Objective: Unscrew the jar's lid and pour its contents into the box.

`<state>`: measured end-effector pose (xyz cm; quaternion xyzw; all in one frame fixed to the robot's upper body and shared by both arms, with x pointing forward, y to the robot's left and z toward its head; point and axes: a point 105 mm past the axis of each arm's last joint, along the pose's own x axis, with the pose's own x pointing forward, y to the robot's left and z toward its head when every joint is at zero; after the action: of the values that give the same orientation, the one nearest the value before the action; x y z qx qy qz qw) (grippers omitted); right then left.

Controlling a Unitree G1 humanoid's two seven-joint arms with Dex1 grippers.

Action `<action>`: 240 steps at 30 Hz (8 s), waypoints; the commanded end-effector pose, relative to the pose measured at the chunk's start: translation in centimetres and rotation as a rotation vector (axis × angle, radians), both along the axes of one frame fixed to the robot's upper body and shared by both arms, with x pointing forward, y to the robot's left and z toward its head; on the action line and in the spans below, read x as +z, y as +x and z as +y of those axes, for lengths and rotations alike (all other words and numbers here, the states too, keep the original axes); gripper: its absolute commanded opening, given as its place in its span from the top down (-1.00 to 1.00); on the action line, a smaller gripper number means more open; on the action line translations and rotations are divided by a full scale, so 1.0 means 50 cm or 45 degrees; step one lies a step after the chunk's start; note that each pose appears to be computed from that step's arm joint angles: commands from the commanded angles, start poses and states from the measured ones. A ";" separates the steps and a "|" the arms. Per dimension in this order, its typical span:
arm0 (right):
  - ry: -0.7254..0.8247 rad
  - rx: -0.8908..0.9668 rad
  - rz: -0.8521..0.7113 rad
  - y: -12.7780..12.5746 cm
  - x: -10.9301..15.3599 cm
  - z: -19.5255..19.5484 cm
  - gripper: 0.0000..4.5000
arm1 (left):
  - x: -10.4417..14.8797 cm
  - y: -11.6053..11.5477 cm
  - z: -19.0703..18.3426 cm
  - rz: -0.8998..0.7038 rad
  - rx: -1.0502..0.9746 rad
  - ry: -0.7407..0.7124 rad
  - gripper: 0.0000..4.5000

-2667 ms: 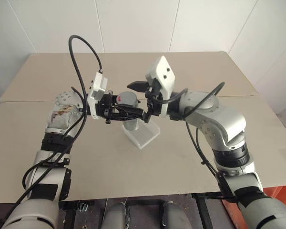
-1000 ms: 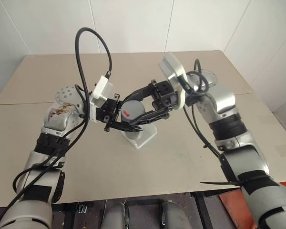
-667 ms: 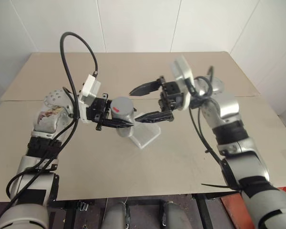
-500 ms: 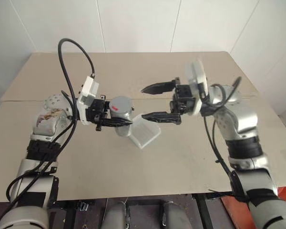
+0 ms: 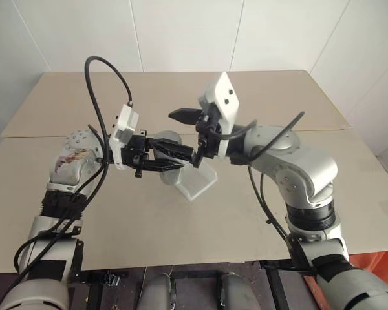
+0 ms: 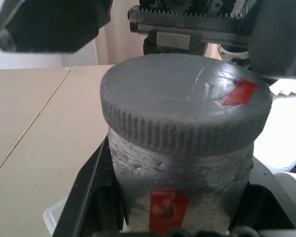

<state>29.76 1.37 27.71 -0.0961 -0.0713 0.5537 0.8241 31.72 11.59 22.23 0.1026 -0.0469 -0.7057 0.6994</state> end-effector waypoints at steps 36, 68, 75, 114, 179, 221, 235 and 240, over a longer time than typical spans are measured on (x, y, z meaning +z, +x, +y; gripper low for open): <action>0.027 0.056 -0.033 -0.020 0.011 0.005 -0.99 | 0.021 -0.002 0.008 -0.075 0.008 0.008 0.09; 0.028 -0.200 -0.091 0.016 0.000 -0.159 -0.99 | 0.029 -0.010 0.030 -0.071 0.022 0.008 0.09; 0.057 0.044 -0.099 -0.044 0.009 -0.066 -0.99 | 0.028 -0.003 0.014 -0.069 0.000 -0.009 0.09; 0.076 -0.229 -0.097 0.009 0.000 -0.132 -0.99 | 0.022 -0.009 0.027 -0.066 0.007 0.008 0.09; 0.040 -0.016 -0.004 -0.005 -0.013 -0.050 -0.99 | 0.020 -0.010 0.028 -0.095 0.009 0.023 0.09; 0.007 0.122 -0.064 -0.060 -0.015 -0.056 -0.99 | 0.017 -0.009 0.023 -0.092 -0.005 0.031 0.09; 0.015 0.128 -0.088 -0.039 -0.004 0.009 -0.99 | 0.017 -0.011 0.025 -0.097 0.006 0.028 0.09; 0.013 0.134 -0.086 -0.034 -0.007 0.019 -0.99 | 0.017 -0.012 0.027 -0.099 0.013 0.028 0.09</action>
<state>28.68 1.89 25.85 -0.0975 -0.0709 0.5862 0.8012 31.42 12.77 22.12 0.1213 -0.0475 -0.7020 0.7002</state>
